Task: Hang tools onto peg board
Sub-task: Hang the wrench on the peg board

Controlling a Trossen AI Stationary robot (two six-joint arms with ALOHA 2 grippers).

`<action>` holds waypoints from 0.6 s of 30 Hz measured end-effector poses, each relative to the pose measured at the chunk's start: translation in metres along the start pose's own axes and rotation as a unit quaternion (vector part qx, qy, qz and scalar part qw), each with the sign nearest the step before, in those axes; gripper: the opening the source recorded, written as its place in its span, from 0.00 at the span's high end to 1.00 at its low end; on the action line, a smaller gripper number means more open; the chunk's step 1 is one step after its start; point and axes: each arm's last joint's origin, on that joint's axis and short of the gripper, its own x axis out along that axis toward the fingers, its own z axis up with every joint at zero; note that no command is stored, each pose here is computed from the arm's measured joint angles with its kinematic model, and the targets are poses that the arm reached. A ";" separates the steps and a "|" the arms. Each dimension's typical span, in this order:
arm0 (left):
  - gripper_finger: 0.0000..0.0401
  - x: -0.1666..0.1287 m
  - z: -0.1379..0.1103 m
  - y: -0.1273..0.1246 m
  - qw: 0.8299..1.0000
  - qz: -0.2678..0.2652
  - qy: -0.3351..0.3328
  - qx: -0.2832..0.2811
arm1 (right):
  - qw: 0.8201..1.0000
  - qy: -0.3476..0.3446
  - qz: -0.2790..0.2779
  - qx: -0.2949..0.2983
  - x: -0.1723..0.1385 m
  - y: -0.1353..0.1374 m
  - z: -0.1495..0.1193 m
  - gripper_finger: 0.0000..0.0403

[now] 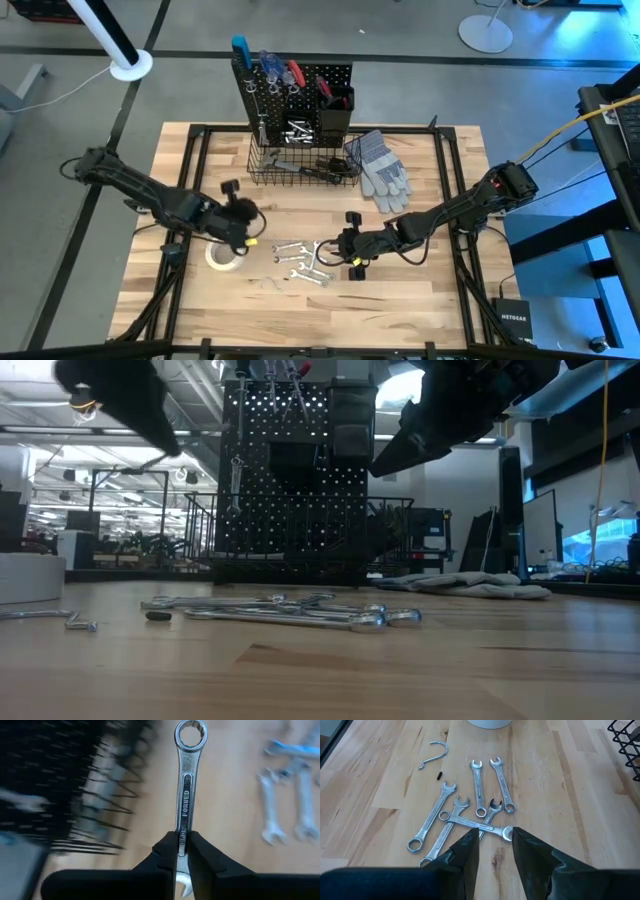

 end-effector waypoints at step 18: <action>0.95 -0.001 0.015 0.059 0.976 0.203 -0.067 -0.038 | 1.000 -0.001 -0.013 -0.001 0.000 -0.001 0.000 0.70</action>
